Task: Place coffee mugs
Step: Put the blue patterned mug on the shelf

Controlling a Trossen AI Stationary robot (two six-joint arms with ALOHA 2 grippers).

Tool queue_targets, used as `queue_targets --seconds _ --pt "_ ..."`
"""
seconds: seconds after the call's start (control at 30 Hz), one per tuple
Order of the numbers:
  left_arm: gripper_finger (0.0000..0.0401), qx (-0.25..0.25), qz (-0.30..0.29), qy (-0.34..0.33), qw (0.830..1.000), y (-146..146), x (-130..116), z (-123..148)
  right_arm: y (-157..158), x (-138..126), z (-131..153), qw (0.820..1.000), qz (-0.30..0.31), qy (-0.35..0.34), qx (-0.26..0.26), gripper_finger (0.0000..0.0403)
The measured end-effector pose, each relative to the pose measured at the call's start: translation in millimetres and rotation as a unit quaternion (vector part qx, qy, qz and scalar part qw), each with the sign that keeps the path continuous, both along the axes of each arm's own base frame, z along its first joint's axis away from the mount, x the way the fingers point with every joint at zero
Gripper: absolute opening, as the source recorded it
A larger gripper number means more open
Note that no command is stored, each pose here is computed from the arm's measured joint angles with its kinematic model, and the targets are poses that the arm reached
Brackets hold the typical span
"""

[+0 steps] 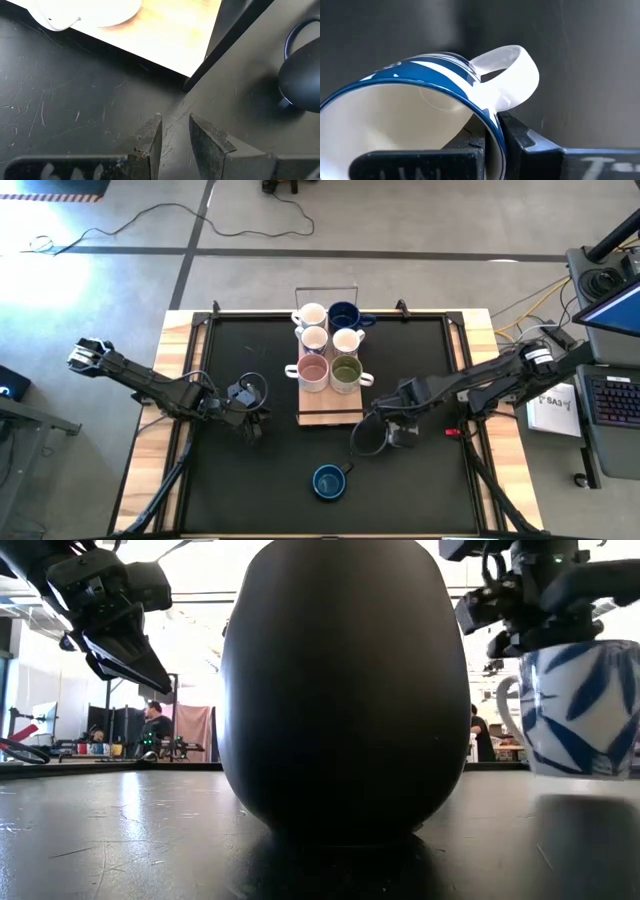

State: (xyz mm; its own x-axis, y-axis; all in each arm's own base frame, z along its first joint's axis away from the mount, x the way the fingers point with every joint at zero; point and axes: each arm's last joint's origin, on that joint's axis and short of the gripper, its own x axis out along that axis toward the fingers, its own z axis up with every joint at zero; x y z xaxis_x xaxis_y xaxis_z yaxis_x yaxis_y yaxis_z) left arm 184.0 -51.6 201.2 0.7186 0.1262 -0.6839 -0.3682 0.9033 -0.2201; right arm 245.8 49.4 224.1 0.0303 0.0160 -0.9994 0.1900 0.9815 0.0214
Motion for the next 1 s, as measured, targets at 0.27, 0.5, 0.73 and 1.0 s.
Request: queue_targets --seconds 0.27,0.5,0.73,1.0 --pt "0.0080 0.000 0.000 0.001 1.000 0.1 -0.1 -0.1 -5.2 -13.8 11.7 0.986 -0.165 0.017 0.007 0.0020" --pt "0.0080 0.002 0.000 0.005 1.000 0.2 -0.6 -0.7 -9.5 -15.1 12.7 0.968 -0.249 0.013 -0.001 0.0032" --pt "0.0080 0.003 0.000 0.009 1.000 0.4 -1.2 -1.2 -20.8 -16.0 6.9 0.949 -0.313 0.018 -0.010 0.0028" --pt "0.0080 0.006 0.000 0.019 1.000 0.9 -2.6 -2.5 -34.2 -17.7 -4.3 0.939 -0.343 0.020 -0.018 0.0034"
